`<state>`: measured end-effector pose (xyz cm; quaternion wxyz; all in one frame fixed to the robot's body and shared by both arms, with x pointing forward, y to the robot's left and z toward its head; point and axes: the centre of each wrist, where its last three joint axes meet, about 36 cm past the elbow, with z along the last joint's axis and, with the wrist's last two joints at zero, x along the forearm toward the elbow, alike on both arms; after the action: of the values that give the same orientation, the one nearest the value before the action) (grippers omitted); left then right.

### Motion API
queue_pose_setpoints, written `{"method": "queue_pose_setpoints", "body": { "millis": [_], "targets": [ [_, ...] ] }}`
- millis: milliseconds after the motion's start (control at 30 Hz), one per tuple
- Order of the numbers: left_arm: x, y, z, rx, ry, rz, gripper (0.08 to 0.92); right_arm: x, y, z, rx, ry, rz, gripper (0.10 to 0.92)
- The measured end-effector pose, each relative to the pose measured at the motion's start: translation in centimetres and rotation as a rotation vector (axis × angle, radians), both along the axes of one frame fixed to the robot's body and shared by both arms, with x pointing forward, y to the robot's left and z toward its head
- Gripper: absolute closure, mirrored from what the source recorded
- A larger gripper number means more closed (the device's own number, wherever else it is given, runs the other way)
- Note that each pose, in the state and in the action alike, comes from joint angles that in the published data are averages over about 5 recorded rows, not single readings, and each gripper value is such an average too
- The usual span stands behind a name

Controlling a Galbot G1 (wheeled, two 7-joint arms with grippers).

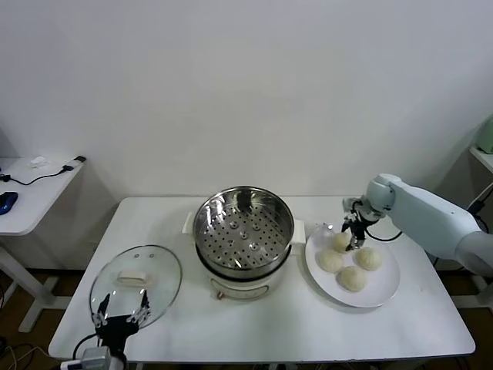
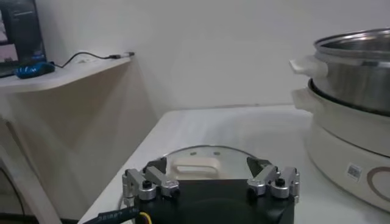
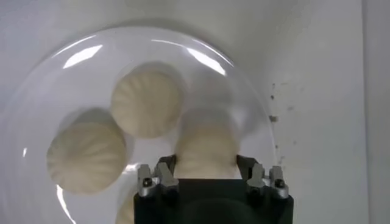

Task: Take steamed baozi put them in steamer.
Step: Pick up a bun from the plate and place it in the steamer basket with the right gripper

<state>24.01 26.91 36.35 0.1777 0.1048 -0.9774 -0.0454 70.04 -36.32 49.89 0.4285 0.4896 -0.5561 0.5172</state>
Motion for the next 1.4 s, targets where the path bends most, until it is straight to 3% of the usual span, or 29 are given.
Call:
{"method": "queue_pose_setpoints", "body": {
  "millis": [400, 567, 800, 1000, 1400],
  "targets": [
    [0.0, -0.6, 0.7, 0.004, -0.019, -0.017, 0.177, 0.4, 9.1, 17.9, 0.063, -0.162, 0.347, 0.352],
    [-0.1, -1.3, 0.9, 0.006, -0.02, -0.033, 0.177, -1.9, 15.7, 21.9, 0.08, -0.196, 0.59, 0.352],
    [-0.4, -1.9, 1.1, 0.015, -0.017, -0.045, 0.177, -4.3, 23.6, 21.7, 0.03, -0.212, 0.958, 0.352],
    [-0.6, -2.0, 1.2, 0.026, -0.015, -0.046, 0.177, -3.4, 27.7, 19.4, -0.05, -0.217, 1.205, 0.352],
    [-0.6, -2.2, 0.7, 0.031, -0.011, -0.047, 0.177, 0.4, 31.6, 14.2, -0.124, -0.208, 1.406, 0.352]
  ]
}}
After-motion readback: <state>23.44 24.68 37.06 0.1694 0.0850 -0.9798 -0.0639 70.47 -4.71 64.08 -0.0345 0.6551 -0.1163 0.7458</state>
